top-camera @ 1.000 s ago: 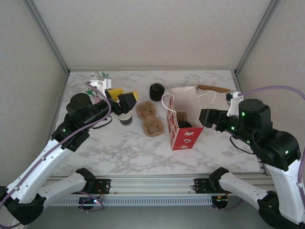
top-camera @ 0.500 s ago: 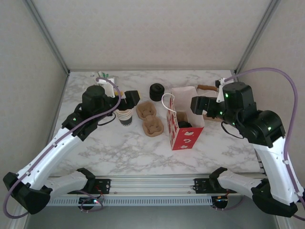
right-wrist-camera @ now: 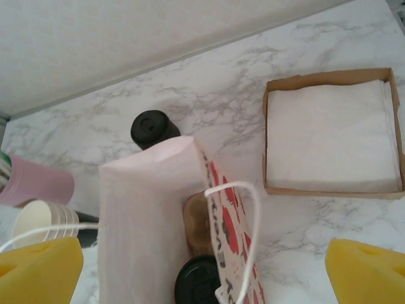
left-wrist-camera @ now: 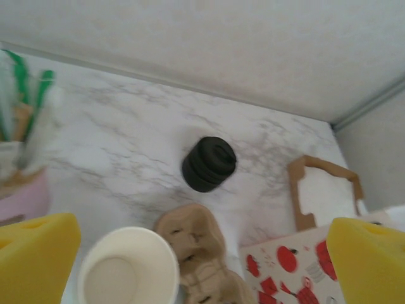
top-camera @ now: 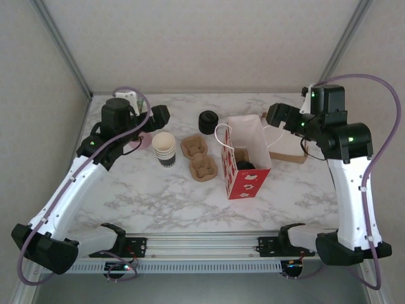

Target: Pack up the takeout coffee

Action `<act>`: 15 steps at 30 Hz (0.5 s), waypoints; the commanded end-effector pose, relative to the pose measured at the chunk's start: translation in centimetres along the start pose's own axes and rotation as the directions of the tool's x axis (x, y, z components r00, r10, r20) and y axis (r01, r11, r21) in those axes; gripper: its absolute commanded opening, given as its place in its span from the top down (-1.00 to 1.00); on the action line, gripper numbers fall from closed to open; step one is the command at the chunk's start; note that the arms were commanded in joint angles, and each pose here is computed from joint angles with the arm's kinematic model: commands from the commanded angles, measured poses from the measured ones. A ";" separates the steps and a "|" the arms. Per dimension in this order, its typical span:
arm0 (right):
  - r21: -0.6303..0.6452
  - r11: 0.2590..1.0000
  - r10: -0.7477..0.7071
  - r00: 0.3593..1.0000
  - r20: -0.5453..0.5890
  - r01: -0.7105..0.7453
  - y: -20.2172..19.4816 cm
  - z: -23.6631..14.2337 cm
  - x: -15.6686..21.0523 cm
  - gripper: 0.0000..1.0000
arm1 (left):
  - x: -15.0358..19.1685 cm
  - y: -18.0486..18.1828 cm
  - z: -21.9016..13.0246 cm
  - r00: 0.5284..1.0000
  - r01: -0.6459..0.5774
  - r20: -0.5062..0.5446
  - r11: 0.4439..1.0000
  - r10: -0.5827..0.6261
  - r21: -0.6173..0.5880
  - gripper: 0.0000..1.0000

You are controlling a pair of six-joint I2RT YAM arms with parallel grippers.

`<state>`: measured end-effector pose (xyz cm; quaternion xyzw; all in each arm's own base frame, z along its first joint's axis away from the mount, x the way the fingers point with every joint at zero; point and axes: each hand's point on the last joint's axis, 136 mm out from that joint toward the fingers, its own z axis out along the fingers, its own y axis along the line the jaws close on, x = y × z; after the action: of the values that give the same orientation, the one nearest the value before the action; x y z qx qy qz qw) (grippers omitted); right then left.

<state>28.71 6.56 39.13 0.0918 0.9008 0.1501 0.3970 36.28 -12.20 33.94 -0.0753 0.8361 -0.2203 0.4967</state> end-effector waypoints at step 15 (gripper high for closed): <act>-0.056 0.977 0.202 0.976 -0.076 -0.207 -4.1 6.4 -1.8 -0.50 | -5.7 9.6 7.0 0.998 0.003 -0.060 0.953 -0.022 -0.303 -0.33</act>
<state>33.93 2.98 34.71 0.1794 0.8976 0.2075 0.3451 45.22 -3.89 31.46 -0.1502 0.8676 -0.0991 0.4635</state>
